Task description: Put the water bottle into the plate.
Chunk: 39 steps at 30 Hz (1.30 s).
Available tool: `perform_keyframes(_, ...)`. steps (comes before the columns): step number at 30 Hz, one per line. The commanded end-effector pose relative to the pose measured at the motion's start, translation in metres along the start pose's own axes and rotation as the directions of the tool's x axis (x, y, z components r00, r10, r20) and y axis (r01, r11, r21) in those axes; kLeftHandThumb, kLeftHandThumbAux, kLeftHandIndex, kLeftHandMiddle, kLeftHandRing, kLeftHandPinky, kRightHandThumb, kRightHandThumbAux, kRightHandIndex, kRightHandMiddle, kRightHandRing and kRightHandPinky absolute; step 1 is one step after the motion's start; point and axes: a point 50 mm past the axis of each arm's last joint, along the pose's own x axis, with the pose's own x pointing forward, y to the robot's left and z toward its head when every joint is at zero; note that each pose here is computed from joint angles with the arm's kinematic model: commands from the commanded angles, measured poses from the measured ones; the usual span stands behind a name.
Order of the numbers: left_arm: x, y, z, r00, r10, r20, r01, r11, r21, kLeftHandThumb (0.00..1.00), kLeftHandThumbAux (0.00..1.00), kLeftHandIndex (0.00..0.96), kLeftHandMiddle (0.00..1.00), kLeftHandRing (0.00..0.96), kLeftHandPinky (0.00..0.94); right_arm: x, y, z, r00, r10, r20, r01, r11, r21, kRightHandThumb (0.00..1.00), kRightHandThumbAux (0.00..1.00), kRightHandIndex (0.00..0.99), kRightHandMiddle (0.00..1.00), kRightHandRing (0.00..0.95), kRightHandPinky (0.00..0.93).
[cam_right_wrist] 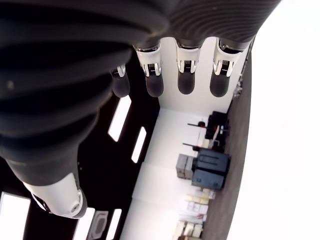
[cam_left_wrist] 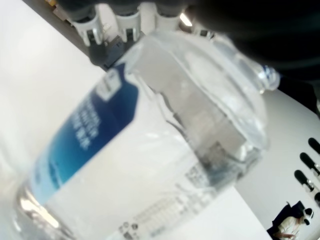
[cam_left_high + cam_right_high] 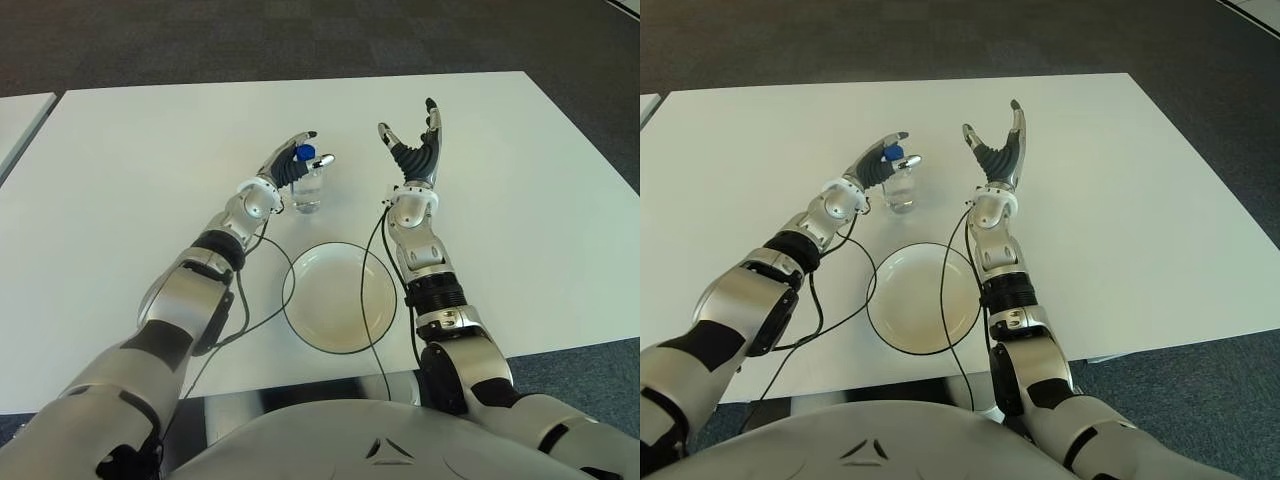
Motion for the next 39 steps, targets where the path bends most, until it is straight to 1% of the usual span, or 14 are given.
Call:
perform_keyframes(1, 0.001, -0.004, -0.004, 0.997, -0.065, -0.040, 0.067, 0.996, 0.064, 0.644, 0.217, 0.000, 0.000, 0.000, 0.000, -0.004, -0.002, -0.007, 0.999, -0.007, -0.037, 0.007, 1.000, -0.012, 0.346, 0.688, 0.000, 0.000, 0.000, 0.000)
perform_keyframes(6, 0.002, -0.006, -0.004, 0.995, -0.082, -0.055, 0.089, 0.988, 0.129, 0.655, 0.215, 0.000, 0.000, 0.000, 0.007, -0.004, -0.005, -0.008, 0.999, -0.017, -0.036, 0.017, 1.000, -0.013, 0.340, 0.682, 0.000, 0.000, 0.000, 0.000)
perform_keyframes(14, 0.004, -0.009, -0.003, 0.993, -0.100, -0.065, 0.112, 0.967, 0.229, 0.628, 0.207, 0.000, 0.000, 0.000, 0.000, -0.005, -0.006, -0.008, 0.999, -0.024, -0.038, 0.024, 1.000, -0.016, 0.327, 0.676, 0.000, 0.000, 0.000, 0.000)
perform_keyframes(20, 0.004, -0.010, -0.003, 0.992, -0.106, -0.073, 0.122, 0.957, 0.265, 0.606, 0.200, 0.000, 0.000, 0.000, 0.006, -0.005, -0.007, -0.008, 0.999, -0.027, -0.039, 0.026, 0.999, -0.021, 0.324, 0.674, 0.000, 0.000, 0.000, 0.000)
perform_keyframes(24, 0.004, -0.012, -0.003, 0.991, -0.107, -0.081, 0.125, 0.955, 0.268, 0.607, 0.204, 0.000, 0.000, 0.000, 0.011, -0.005, -0.008, -0.008, 0.999, -0.027, -0.039, 0.027, 0.999, -0.022, 0.324, 0.674, 0.000, 0.000, 0.000, 0.000)
perform_keyframes(31, 0.004, -0.012, -0.004, 0.991, -0.101, -0.093, 0.120, 0.965, 0.235, 0.628, 0.224, 0.000, 0.000, 0.000, 0.056, -0.004, -0.011, -0.009, 0.999, -0.036, -0.039, 0.035, 0.999, -0.022, 0.331, 0.681, 0.000, 0.000, 0.000, 0.000)
perform_keyframes(34, 0.004, -0.012, -0.004, 0.991, -0.091, -0.096, 0.111, 0.968, 0.225, 0.634, 0.234, 0.000, 0.000, 0.000, 0.098, -0.004, -0.011, -0.009, 0.998, -0.042, -0.039, 0.041, 0.999, -0.023, 0.335, 0.684, 0.000, 0.000, 0.000, 0.000)
perform_keyframes(36, 0.005, -0.012, -0.004, 0.992, -0.081, -0.098, 0.101, 0.971, 0.219, 0.637, 0.248, 0.000, 0.000, 0.017, 0.142, -0.004, -0.012, -0.009, 0.998, -0.048, -0.038, 0.048, 0.999, -0.022, 0.339, 0.686, 0.002, 0.000, 0.000, 0.000)
perform_keyframes(38, 0.005, -0.012, -0.004, 0.992, -0.072, -0.099, 0.092, 0.972, 0.214, 0.638, 0.254, 0.000, 0.001, 0.026, 0.158, -0.004, -0.012, -0.009, 0.998, -0.054, -0.037, 0.054, 0.998, -0.020, 0.341, 0.687, 0.004, 0.000, 0.000, 0.000)
perform_keyframes(39, 0.005, -0.011, -0.003, 0.993, -0.064, -0.099, 0.083, 0.974, 0.210, 0.645, 0.267, 0.004, 0.026, 0.049, 0.175, -0.004, -0.013, -0.009, 0.997, -0.062, -0.035, 0.061, 0.998, -0.017, 0.343, 0.690, 0.007, 0.000, 0.000, 0.000)
